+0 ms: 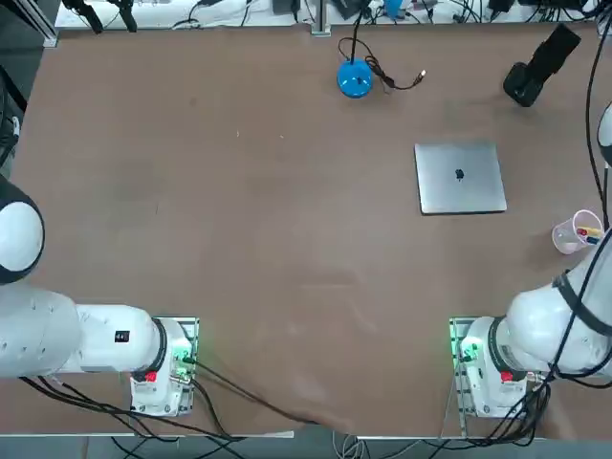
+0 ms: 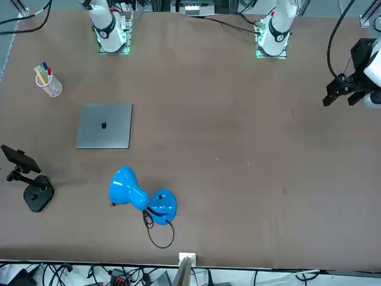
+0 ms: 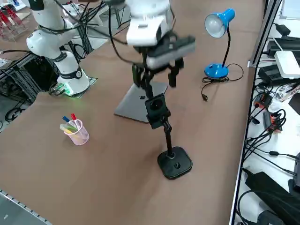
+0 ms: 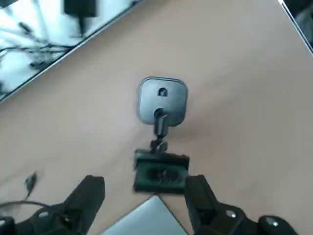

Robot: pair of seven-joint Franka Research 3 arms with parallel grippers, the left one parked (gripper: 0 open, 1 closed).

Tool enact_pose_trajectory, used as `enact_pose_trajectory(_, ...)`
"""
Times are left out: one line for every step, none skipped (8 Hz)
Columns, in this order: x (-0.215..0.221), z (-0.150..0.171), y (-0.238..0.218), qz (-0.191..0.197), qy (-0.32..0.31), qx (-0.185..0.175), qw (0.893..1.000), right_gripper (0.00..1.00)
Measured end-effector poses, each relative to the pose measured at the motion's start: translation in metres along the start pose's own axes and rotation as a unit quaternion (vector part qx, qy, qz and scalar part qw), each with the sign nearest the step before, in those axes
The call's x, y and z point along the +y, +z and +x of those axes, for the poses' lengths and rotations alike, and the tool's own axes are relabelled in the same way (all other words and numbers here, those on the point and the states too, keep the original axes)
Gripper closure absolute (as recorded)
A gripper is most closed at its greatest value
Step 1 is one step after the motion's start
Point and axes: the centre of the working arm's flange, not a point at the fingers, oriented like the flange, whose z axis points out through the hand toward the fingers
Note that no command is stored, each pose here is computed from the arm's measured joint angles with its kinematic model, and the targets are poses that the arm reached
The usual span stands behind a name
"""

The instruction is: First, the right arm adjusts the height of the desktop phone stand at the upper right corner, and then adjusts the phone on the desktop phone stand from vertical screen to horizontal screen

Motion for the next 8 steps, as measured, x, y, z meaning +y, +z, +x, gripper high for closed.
enact_pose_trajectory(-0.015,-0.012,-0.021,0.004,-0.040,0.003,0.999,0.00)
enact_pose_trajectory(-0.028,-0.027,-0.040,0.007,-0.084,0.000,0.996,0.00)
enact_pose_trajectory(-0.033,-0.039,-0.053,0.010,-0.130,-0.010,0.991,0.00)
enact_pose_trajectory(-0.032,-0.050,-0.060,0.021,-0.172,-0.021,0.985,0.00)
enact_pose_trajectory(-0.030,-0.062,-0.063,0.032,-0.203,-0.030,0.978,0.00)
enact_pose_trajectory(-0.033,-0.076,-0.066,0.037,-0.220,-0.037,0.974,0.00)
enact_pose_trajectory(-0.037,-0.090,-0.070,0.039,-0.231,-0.042,0.971,0.00)
enact_pose_trajectory(-0.039,-0.104,-0.072,0.041,-0.239,-0.048,0.969,0.00)
